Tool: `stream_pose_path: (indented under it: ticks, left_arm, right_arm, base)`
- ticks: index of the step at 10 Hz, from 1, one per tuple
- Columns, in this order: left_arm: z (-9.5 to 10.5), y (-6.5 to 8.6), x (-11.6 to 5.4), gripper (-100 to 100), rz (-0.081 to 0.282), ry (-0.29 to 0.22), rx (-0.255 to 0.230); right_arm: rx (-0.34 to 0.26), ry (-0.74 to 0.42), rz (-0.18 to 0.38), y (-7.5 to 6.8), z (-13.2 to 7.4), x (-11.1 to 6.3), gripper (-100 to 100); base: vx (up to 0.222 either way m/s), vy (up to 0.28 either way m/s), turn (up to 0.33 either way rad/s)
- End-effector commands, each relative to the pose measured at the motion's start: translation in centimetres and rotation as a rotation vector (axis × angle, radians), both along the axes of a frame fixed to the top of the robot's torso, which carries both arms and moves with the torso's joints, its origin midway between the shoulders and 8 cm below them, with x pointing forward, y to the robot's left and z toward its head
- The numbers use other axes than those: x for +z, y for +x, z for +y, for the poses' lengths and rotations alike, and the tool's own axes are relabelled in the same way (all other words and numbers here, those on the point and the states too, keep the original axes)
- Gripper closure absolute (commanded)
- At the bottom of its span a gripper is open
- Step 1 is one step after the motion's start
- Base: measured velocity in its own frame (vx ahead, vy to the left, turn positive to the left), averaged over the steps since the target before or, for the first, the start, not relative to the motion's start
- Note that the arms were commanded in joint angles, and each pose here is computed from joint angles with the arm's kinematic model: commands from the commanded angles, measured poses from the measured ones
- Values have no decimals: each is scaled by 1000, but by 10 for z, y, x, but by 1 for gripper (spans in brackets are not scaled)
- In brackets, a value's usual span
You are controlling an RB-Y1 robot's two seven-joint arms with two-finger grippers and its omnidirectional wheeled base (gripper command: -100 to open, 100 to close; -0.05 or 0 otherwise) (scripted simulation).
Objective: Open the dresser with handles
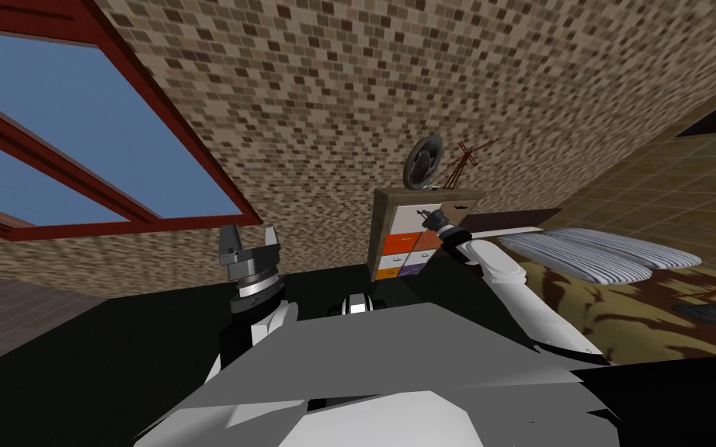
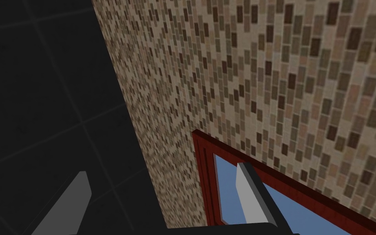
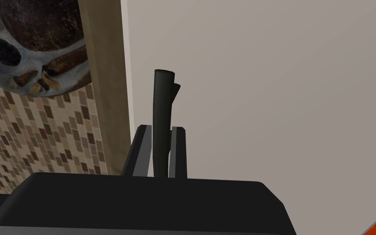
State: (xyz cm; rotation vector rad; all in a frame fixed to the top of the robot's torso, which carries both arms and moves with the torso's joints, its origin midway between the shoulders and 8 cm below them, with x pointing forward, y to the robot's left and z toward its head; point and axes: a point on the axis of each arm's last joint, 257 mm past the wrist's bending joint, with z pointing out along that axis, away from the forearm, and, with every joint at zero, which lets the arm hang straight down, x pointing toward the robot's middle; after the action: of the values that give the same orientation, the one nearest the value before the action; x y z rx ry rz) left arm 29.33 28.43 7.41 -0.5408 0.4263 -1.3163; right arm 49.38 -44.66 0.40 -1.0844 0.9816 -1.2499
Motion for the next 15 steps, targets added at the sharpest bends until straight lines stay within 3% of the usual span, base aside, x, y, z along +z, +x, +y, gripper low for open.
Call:
stream_pose_path:
  ticks: [1, 6, 7, 14, 15]
  left_arm:
    - [0, 0, 0, 0, 0, 0, 0]
    - [0, 0, 0, 0, 0, 0, 0]
    - [0, 0, 0, 0, 0, 0, 0]
    - [0, 0, 0, 0, 0, 0, 0]
    - [0, 0, 0, 0, 0, 0, 0]
  right_arm:
    - [8, 0, 0, -2, -1, 5, 100]
    - [32, 1, 5, -4, 9, 3, 100]
    - [40, 2, 10, -3, 4, 10, -100]
    - [67, 0, 10, -3, -15, 56, -100]
    - [64, 1, 19, -3, -14, 47, -100]
  base:
    - [-159, 52, -56]
    - [-151, -11, -48]
    - [-79, 14, -41]
    - [31, 57, -39]
    - [7, 16, -18]
